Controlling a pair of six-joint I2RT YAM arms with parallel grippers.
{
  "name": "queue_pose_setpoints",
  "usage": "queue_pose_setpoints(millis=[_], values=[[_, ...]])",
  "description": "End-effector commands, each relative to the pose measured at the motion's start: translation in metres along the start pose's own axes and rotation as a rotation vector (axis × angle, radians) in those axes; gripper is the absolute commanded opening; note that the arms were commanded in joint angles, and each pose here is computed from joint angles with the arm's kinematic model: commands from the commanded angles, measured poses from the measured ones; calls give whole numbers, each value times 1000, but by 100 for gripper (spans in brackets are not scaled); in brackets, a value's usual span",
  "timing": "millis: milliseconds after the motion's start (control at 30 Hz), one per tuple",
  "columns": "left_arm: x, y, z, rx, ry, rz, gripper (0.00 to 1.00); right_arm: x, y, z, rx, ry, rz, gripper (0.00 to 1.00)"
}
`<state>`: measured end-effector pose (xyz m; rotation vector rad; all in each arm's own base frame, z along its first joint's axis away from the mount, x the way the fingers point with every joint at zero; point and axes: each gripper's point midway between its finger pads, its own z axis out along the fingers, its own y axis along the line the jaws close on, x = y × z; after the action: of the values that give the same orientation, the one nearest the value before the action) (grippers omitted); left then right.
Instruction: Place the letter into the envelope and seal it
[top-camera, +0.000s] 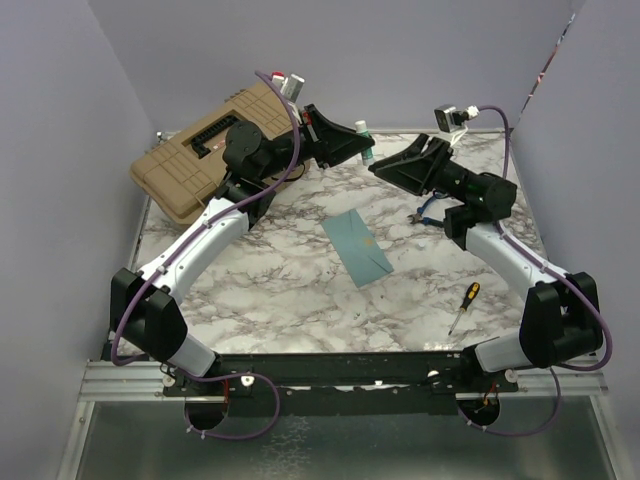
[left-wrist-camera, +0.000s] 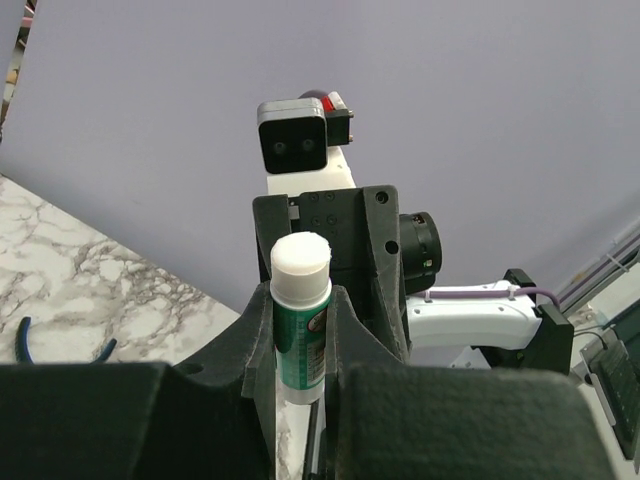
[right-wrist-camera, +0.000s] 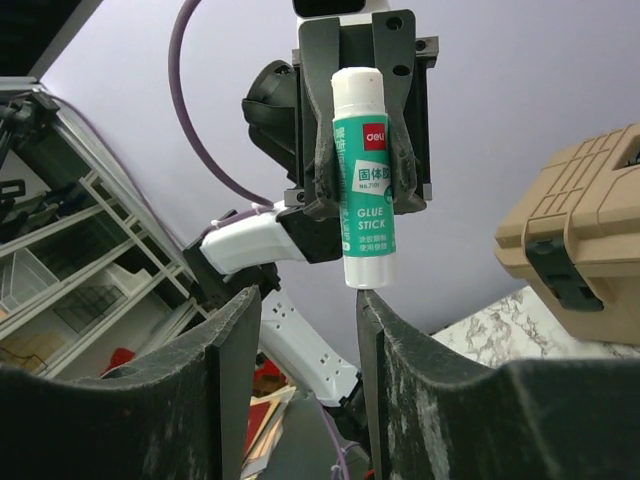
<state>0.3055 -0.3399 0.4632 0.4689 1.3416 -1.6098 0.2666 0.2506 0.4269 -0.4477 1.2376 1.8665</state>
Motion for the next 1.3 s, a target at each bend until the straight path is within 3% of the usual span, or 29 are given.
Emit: queue_pose_setpoints(millis=[0,233,367,500,600,767,1000,1100,1200,1267], values=[[-2,-15,-3,37,-4,1,0,0,14,5,-38,37,-48,43],[-1,-16,-3,43,-2,0,0,-4,0,10,33,30,-63,38],[-3,-17,-3,44,-9,2,0,-4,-11,10,74,24,-50,51],[-1,-16,-4,41,-6,-4,0,-8,-8,11,69,16,-70,52],[1,-14,-4,38,-5,-8,0,-10,-4,14,52,23,-82,45],[2,-13,-4,39,-5,-11,0,-10,-3,17,37,28,-84,43],[-4,-11,-4,16,-41,-13,0,-1,-5,20,38,62,-97,26],[-8,-8,-5,-9,-69,-24,0,1,-7,21,50,77,-114,13],[-10,5,-8,-75,-106,-53,0,4,-22,20,120,106,-161,1],[-7,18,-10,-137,-118,-76,0,6,-46,19,248,155,-240,1]])
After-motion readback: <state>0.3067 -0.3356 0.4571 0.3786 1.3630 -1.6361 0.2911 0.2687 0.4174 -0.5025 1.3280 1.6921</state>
